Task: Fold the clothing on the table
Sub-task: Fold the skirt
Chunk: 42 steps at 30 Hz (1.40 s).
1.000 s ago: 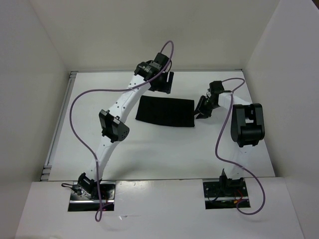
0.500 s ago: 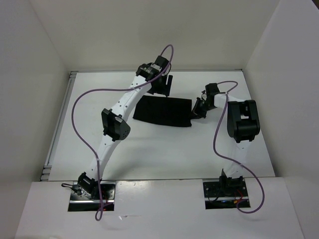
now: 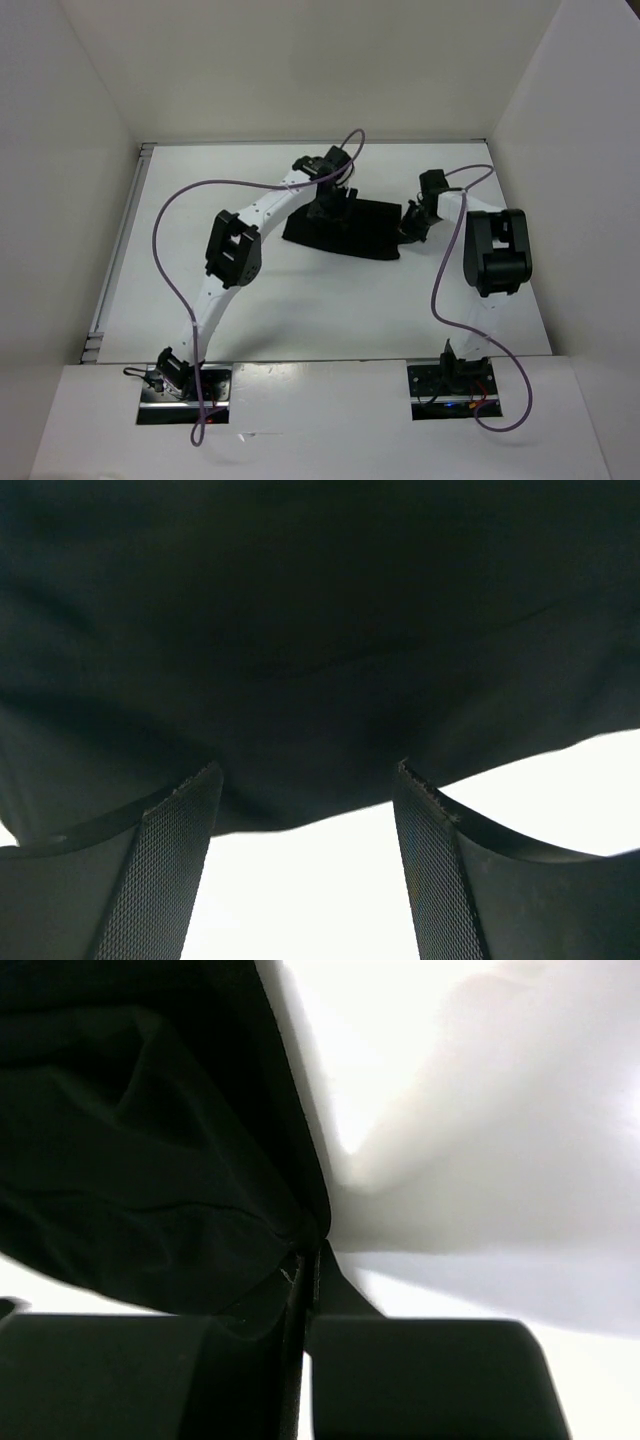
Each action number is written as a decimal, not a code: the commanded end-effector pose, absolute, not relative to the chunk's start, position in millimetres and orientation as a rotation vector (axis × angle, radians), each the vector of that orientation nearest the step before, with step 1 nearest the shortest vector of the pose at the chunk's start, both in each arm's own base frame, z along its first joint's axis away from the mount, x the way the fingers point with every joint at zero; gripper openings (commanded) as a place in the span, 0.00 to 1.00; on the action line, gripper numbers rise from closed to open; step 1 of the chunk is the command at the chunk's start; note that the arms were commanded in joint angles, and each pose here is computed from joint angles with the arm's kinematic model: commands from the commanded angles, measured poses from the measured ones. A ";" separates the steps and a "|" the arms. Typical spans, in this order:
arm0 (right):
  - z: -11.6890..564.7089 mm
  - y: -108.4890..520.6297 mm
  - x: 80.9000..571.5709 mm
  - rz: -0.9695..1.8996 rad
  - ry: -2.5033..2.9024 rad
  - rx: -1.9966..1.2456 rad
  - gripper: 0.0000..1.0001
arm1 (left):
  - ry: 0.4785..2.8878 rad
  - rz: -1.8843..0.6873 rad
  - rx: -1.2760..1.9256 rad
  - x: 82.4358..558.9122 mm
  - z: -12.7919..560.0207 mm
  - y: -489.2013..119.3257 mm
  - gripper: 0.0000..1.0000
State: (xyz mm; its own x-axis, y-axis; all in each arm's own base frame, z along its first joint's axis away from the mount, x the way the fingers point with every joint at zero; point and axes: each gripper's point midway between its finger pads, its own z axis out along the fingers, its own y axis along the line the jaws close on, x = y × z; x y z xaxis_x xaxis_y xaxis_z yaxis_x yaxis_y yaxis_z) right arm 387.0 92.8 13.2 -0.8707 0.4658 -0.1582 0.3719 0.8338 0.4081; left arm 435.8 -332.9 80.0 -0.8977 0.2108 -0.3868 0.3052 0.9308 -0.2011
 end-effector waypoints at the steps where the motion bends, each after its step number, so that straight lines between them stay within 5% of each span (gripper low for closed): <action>1: 14.1 38.9 353.4 0.240 2.795 0.790 0.00 | 2.592 -0.543 0.397 430.6 125.0 -354.9 0.76; 20: 46.5 26.2 321.5 0.254 2.760 0.846 0.00 | 2.535 -0.879 0.261 409.1 125.3 -384.1 0.76; 24: 53.0 30.1 322.5 0.292 2.748 0.835 0.00 | 2.499 -0.695 0.167 429.1 124.0 -379.1 0.90; 27: 52.8 30.2 319.6 0.292 2.749 0.836 0.00 | 2.451 -0.794 0.155 429.0 127.6 -390.1 0.91; 29: 52.8 30.2 319.6 0.292 2.749 0.836 0.00 | 2.424 -0.918 0.188 424.0 135.8 -404.9 0.85; 34: 56.0 30.2 320.3 0.294 2.739 0.831 0.00 | 2.472 -1.168 0.166 407.3 113.4 -425.3 0.01; 42: 55.7 30.1 315.4 0.290 2.751 0.822 0.00 | 2.493 -1.339 0.101 399.0 91.6 -435.1 0.00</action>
State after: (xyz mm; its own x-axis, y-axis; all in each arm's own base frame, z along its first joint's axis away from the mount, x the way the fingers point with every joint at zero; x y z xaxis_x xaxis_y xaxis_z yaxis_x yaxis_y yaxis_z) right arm 322.8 29.5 46.4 -0.8017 0.5714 -0.1754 0.5210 0.8119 0.2635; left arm 394.4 -425.8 83.1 -0.9476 -0.0637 -0.3129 0.2037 0.6341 -0.7459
